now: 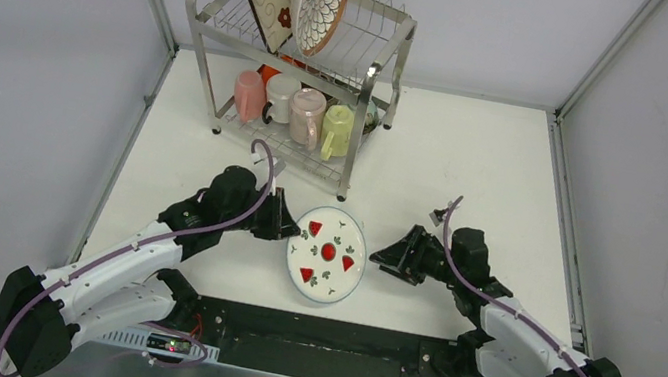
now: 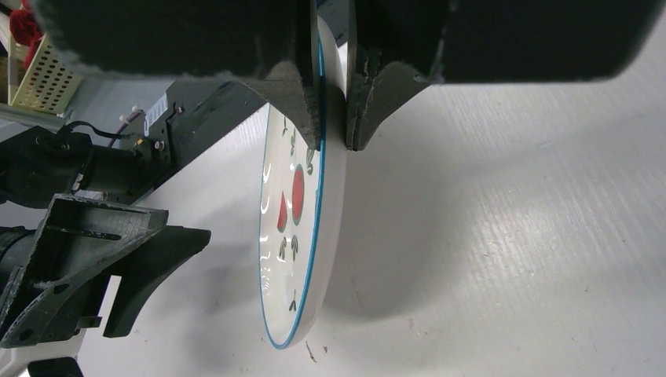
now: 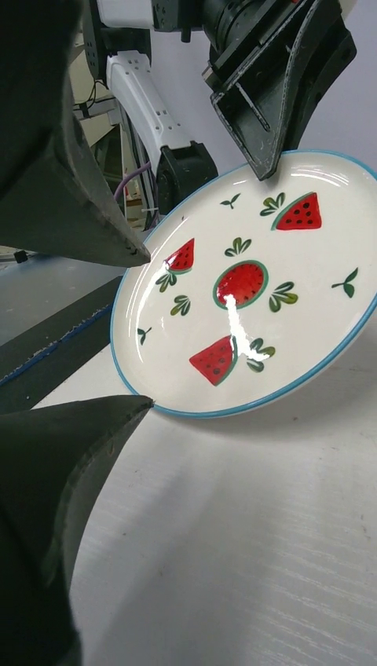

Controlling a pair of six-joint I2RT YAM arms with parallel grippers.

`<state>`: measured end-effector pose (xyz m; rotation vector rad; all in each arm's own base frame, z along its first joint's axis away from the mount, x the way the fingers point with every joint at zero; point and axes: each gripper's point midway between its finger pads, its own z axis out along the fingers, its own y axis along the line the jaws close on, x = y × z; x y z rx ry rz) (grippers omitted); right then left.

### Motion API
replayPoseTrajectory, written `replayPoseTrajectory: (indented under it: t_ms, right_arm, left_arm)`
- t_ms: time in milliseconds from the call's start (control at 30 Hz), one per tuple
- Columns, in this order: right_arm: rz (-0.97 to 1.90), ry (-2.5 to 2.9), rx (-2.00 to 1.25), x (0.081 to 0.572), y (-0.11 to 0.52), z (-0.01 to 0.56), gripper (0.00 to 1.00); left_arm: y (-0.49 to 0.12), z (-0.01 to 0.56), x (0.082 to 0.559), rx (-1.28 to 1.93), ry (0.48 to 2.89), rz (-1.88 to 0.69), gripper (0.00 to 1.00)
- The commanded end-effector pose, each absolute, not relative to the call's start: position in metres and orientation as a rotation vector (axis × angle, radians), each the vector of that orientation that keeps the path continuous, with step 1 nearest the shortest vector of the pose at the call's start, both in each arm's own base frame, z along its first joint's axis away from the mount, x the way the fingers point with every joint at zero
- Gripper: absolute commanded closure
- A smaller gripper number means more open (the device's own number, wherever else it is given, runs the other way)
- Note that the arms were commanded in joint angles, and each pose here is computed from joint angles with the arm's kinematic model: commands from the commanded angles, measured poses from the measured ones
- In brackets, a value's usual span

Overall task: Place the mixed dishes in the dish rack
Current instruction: Insert the plate into the dish rack.

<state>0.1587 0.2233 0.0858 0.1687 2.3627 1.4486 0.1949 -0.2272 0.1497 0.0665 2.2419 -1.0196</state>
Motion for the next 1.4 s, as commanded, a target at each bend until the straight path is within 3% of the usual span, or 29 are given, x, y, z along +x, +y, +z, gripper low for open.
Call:
replayPoseTrajectory:
  t_ms: [0,200,467,733,1167,1267,1367]
  right_arm:
    - [1.46,2.311,0.107,0.164,0.228,0.093,0.37]
    - [1.423,2.315,0.097,0.169,0.227,0.089,0.36]
    - [1.261,2.206,-0.164,0.207,0.233,0.096,0.27]
    - [1.437,2.087,-0.407,0.229,0.27,0.098,0.23]
    - [1.766,1.951,-0.536,0.224,0.302,0.088,0.46]
    - [1.776,1.93,-0.534,0.22,0.301,0.093,0.57]
    - [1.803,1.913,-0.518,0.217,0.3,0.105,0.75]
  left_arm:
    - [-0.241,0.191,0.201,0.076,2.095,-1.136,1.0]
    - [-0.236,0.185,0.203,0.105,2.113,-1.071,1.0]
    - [-0.236,0.21,0.203,0.193,2.009,-1.076,1.0]
    - [-0.237,0.22,0.198,0.237,1.936,-1.108,1.0]
    - [-0.235,0.214,0.198,0.231,1.933,-1.107,1.0]
    - [-0.233,0.216,0.199,0.208,1.935,-1.095,1.0]
    - [-0.226,0.213,0.201,0.161,1.966,-1.062,1.0]
